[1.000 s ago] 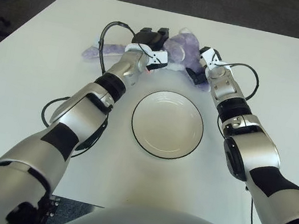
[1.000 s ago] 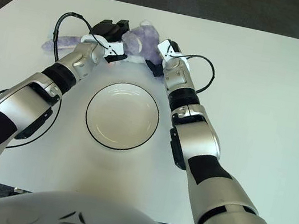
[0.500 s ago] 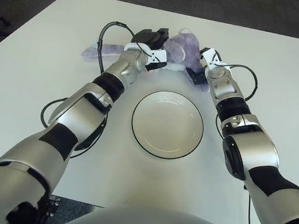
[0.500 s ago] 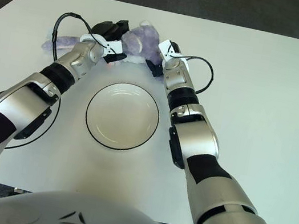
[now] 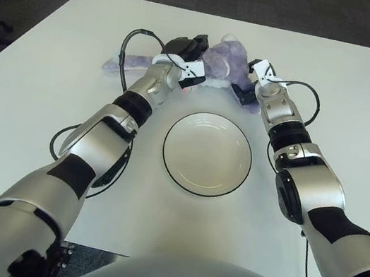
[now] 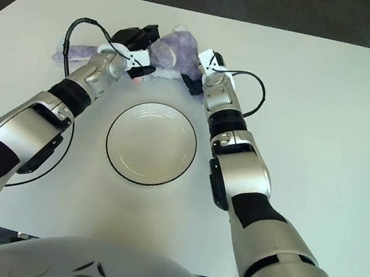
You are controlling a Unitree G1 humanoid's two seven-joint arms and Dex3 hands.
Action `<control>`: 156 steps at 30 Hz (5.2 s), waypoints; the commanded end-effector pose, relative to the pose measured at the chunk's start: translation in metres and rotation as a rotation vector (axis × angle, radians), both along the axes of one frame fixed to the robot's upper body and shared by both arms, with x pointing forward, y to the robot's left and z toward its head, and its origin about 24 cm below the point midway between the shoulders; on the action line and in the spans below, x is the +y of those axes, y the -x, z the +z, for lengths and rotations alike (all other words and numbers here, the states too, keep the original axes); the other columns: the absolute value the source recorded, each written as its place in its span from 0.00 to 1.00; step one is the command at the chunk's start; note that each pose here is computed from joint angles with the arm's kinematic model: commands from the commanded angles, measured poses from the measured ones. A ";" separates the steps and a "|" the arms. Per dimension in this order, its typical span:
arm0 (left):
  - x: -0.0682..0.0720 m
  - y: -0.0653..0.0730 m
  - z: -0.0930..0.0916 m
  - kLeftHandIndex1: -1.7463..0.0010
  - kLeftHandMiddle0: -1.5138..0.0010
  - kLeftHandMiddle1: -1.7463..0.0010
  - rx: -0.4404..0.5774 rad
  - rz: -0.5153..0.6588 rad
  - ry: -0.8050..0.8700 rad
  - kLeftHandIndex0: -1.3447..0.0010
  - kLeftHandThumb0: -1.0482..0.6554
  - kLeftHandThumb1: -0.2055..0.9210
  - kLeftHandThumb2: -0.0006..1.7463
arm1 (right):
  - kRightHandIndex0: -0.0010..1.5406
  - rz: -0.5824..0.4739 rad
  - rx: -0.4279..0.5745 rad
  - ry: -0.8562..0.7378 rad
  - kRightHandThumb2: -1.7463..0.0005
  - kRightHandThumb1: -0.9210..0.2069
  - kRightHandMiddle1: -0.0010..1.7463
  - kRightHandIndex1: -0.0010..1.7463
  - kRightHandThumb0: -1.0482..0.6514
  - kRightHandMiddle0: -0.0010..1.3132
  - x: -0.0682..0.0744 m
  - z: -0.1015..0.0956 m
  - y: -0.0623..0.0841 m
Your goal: Put the doll into the plate.
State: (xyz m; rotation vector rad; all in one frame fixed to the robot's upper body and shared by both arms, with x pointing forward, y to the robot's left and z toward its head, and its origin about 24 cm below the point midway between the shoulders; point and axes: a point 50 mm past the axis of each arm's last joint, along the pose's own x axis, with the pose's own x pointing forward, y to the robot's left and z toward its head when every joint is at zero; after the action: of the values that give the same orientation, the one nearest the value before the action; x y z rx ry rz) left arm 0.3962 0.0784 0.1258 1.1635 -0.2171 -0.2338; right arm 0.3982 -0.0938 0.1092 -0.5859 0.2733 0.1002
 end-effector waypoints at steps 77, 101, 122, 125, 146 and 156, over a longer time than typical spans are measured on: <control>0.001 0.038 0.067 0.00 0.43 0.08 -0.270 -0.188 0.123 0.53 0.62 0.19 0.93 | 0.57 0.085 -0.132 -0.313 0.07 0.81 1.00 0.92 0.62 0.47 -0.028 0.079 0.060; 0.011 0.081 0.074 0.00 0.43 0.06 -0.269 -0.197 0.115 0.53 0.62 0.19 0.93 | 0.60 0.169 -0.274 -0.074 0.05 0.84 1.00 0.90 0.62 0.50 -0.025 0.084 0.100; 0.030 0.098 0.071 0.00 0.42 0.09 -0.262 -0.282 0.171 0.54 0.62 0.19 0.93 | 0.53 0.222 -0.413 0.060 0.05 0.80 1.00 1.00 0.62 0.47 -0.030 0.073 0.121; 0.031 0.096 0.071 0.00 0.41 0.09 -0.263 -0.284 0.162 0.53 0.62 0.19 0.93 | 0.54 0.231 -0.424 0.063 0.03 0.83 1.00 1.00 0.62 0.49 -0.031 0.074 0.121; 0.032 0.088 0.079 0.00 0.40 0.09 -0.240 -0.341 0.125 0.52 0.61 0.17 0.94 | 0.55 0.367 -0.532 0.045 0.03 0.83 1.00 0.98 0.62 0.49 -0.040 0.079 0.121; 0.031 0.085 0.083 0.00 0.39 0.09 -0.272 -0.408 0.145 0.50 0.61 0.13 0.96 | 0.63 0.388 -0.525 0.039 0.01 0.90 1.00 0.92 0.62 0.53 -0.043 0.080 0.123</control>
State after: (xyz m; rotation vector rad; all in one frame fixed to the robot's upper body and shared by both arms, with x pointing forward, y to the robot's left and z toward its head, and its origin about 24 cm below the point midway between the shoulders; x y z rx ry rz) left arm 0.3094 0.1063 0.1987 0.9829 -0.6593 -0.4220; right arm 0.2783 -0.1360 0.1881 -0.6763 -0.3309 0.2804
